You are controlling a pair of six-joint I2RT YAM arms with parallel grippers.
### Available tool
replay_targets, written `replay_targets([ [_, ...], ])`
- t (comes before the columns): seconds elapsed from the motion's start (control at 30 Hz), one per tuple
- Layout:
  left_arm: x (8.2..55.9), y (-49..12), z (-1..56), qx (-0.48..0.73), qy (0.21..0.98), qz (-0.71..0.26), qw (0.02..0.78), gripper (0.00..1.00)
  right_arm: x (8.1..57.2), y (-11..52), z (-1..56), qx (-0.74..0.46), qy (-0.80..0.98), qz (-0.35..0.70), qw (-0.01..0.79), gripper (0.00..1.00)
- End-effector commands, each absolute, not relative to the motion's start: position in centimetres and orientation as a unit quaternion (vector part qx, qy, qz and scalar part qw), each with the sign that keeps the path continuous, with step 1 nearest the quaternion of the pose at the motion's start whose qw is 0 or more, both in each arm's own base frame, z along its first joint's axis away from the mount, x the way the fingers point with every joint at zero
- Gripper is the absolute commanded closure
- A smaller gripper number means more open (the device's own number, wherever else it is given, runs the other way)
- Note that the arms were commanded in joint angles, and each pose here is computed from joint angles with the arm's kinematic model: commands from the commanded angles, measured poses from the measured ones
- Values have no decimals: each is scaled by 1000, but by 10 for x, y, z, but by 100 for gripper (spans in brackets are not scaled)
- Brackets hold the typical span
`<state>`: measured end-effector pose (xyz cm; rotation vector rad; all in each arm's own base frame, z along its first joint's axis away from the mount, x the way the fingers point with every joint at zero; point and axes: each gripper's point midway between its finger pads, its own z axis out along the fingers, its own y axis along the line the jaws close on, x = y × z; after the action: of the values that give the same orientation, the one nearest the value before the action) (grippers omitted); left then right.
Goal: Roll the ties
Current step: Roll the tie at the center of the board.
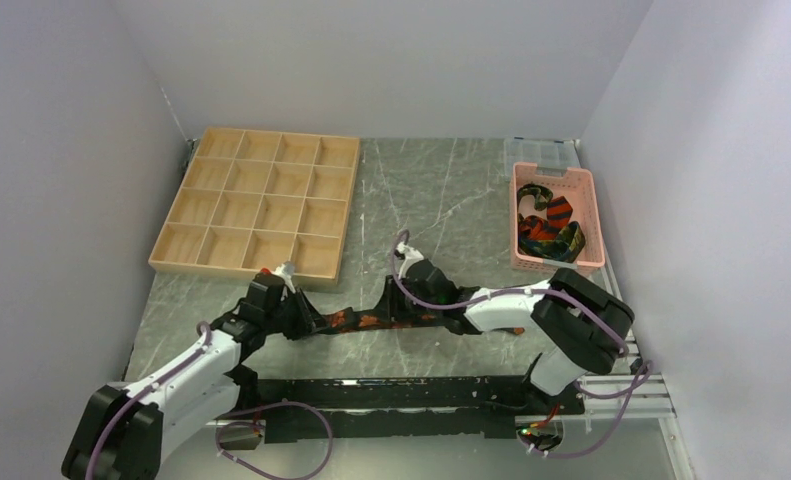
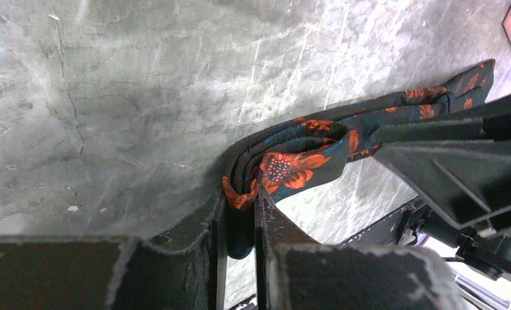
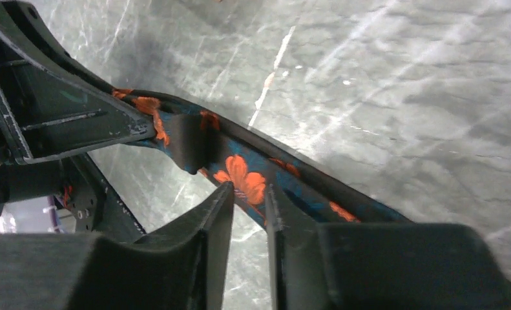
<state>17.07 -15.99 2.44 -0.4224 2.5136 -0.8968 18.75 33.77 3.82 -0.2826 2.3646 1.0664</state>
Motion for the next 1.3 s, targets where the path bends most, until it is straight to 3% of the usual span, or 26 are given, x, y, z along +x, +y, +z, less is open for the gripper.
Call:
replay_targets([
  [0.0, 180, -155, 30, -144, 913, -303, 234, 97, 183, 352, 38, -171, 884, 342, 270, 77],
  [0.1, 183, -155, 35, -140, 913, -299, 238, 97, 182, 360, 34, -173, 885, 346, 260, 82],
  [0.3, 184, -149, 46, -131, 917, -282, 250, 97, 179, 338, 42, -163, 889, 326, 277, 82],
  [0.6, 184, -147, 45, -130, 918, -274, 255, 97, 155, 202, 23, 10, 945, 157, 288, 88],
  [0.67, 183, -145, 46, -134, 918, -270, 259, 97, 148, 177, 23, 55, 947, 130, 287, 82],
  [0.73, 182, -140, 45, -141, 918, -261, 264, 97, 144, 163, 24, 94, 945, 127, 286, 62],
  [0.8, 180, -136, 43, -150, 918, -254, 267, 97, 142, 155, 19, 124, 945, 131, 273, 50],
  [1.0, 176, -124, 45, -180, 911, -238, 284, 97, 155, 144, 7, 191, 935, 126, 272, 39],
  [1.27, 175, -116, 45, -202, 908, -224, 291, 97, 213, 142, 17, 202, 911, 122, 339, 38],
])
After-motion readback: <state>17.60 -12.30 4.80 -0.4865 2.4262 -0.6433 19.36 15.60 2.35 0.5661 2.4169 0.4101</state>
